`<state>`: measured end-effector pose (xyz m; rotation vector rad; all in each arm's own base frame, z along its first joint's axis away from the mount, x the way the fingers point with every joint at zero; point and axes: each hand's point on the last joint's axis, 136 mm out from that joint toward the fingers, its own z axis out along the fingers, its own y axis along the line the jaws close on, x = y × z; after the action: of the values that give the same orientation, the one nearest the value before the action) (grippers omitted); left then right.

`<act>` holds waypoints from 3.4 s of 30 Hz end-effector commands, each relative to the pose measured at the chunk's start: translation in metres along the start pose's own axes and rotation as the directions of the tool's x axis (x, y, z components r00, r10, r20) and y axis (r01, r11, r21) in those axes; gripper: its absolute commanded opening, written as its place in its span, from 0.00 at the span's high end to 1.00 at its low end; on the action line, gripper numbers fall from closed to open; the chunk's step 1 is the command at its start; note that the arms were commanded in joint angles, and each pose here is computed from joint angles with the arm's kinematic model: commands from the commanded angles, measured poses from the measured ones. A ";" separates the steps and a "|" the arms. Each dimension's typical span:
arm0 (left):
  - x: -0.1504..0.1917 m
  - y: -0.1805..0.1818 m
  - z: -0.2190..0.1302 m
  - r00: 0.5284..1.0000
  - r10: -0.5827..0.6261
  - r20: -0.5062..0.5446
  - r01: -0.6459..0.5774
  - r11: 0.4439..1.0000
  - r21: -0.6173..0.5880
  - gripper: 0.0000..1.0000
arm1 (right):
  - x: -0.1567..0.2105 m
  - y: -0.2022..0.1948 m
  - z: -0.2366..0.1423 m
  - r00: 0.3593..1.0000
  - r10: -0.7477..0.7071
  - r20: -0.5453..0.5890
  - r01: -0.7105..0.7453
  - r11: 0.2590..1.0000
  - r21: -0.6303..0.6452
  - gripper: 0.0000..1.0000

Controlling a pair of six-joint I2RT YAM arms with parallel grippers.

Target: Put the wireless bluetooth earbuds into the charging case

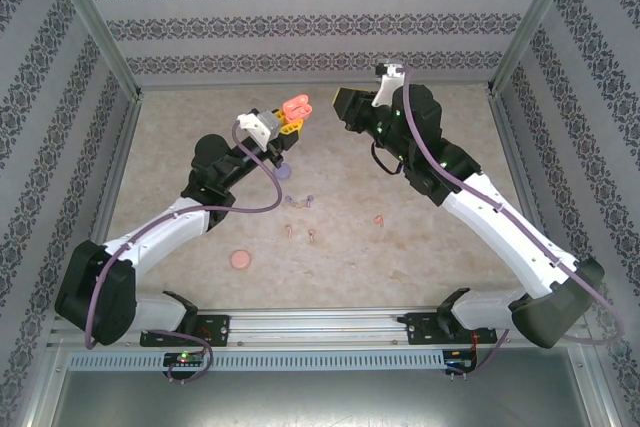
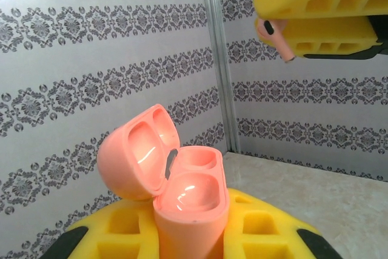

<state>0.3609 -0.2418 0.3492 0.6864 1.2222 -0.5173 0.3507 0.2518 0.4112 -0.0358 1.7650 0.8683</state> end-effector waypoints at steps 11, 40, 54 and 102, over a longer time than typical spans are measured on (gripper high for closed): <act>-0.017 -0.007 0.018 0.999 0.016 0.050 -0.017 1.000 0.007 1.00 | 0.004 0.054 0.012 0.987 0.073 0.142 -0.031 0.960 -0.278 0.72; -0.028 0.003 0.021 0.994 -0.035 0.107 0.041 0.998 -0.053 1.00 | 0.035 0.043 0.044 0.975 0.145 0.170 -0.097 0.960 -0.262 0.74; -0.027 0.003 0.020 0.994 -0.037 0.102 0.043 0.997 -0.057 1.00 | 0.045 0.038 0.048 0.977 0.161 0.140 -0.120 0.958 -0.260 0.75; -0.056 -0.015 0.009 0.983 -0.056 0.174 0.052 0.998 0.032 1.00 | 0.075 0.033 0.060 0.986 0.095 0.138 -0.060 0.970 -0.236 0.79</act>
<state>0.3799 -0.2460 0.3504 0.5547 1.2679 -0.5290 0.3630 0.3268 0.3830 0.0090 1.4592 1.1317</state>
